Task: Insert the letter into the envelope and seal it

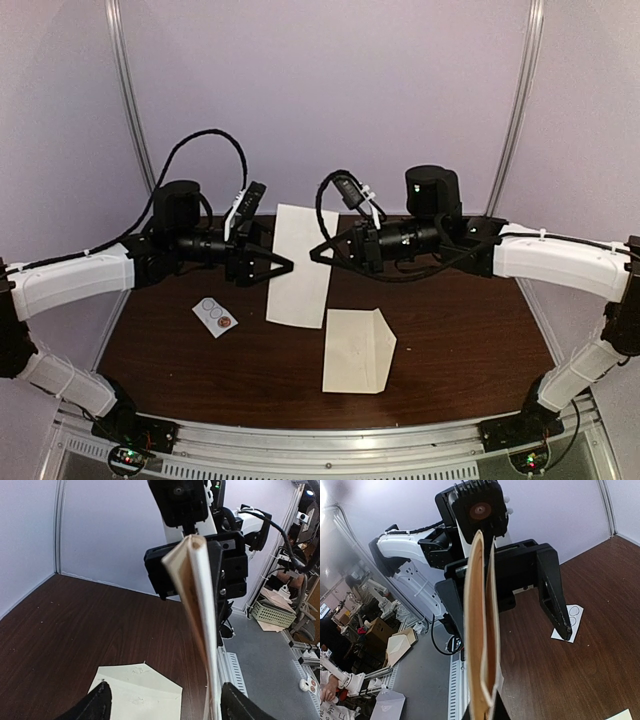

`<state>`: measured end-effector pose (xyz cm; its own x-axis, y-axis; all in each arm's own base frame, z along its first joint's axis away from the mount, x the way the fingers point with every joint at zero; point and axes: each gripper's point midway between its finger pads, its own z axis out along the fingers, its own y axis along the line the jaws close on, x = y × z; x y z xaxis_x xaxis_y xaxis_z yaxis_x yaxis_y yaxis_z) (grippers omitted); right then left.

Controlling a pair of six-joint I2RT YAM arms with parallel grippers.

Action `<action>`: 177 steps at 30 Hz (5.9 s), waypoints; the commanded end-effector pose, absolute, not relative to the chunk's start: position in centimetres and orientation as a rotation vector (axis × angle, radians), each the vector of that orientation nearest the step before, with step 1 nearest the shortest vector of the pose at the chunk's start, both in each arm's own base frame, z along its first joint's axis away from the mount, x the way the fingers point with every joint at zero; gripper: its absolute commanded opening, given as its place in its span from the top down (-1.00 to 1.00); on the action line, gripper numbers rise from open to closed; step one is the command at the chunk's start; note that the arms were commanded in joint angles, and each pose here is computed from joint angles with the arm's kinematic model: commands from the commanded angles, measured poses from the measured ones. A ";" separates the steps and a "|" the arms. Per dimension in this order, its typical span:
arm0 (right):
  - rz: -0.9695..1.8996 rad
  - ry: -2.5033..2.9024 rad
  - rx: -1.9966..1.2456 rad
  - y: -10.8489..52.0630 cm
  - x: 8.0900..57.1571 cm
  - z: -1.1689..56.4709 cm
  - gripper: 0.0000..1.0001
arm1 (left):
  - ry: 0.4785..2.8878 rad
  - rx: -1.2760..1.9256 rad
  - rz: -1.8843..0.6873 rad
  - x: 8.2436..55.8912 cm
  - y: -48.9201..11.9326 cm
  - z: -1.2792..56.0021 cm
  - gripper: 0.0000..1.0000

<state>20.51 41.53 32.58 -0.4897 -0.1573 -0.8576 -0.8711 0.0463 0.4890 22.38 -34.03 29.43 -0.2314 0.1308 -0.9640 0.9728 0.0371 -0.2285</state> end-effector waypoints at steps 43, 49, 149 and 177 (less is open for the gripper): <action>1.464 1.760 -0.958 41.7 20.0 30.2 0.68 | 1.317 1.029 -1.345 22.0 -31.9 34.1 1.00; 1.412 1.776 -0.961 41.1 20.1 30.3 1.00 | 1.326 1.022 -1.331 22.3 -31.7 34.2 0.72; 1.114 1.863 -0.982 35.9 19.3 31.1 1.00 | 1.675 0.677 -0.747 24.4 -24.8 34.9 -0.56; 1.155 2.017 -1.357 38.9 15.9 27.2 1.00 | 1.752 1.377 -1.136 16.9 -35.2 26.1 0.13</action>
<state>16.44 38.92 26.97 -0.4412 -0.5036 -0.7428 -0.8953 0.1897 0.4031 17.41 -34.51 24.96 -0.2918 0.4361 -0.8513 0.9565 0.1371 -0.2576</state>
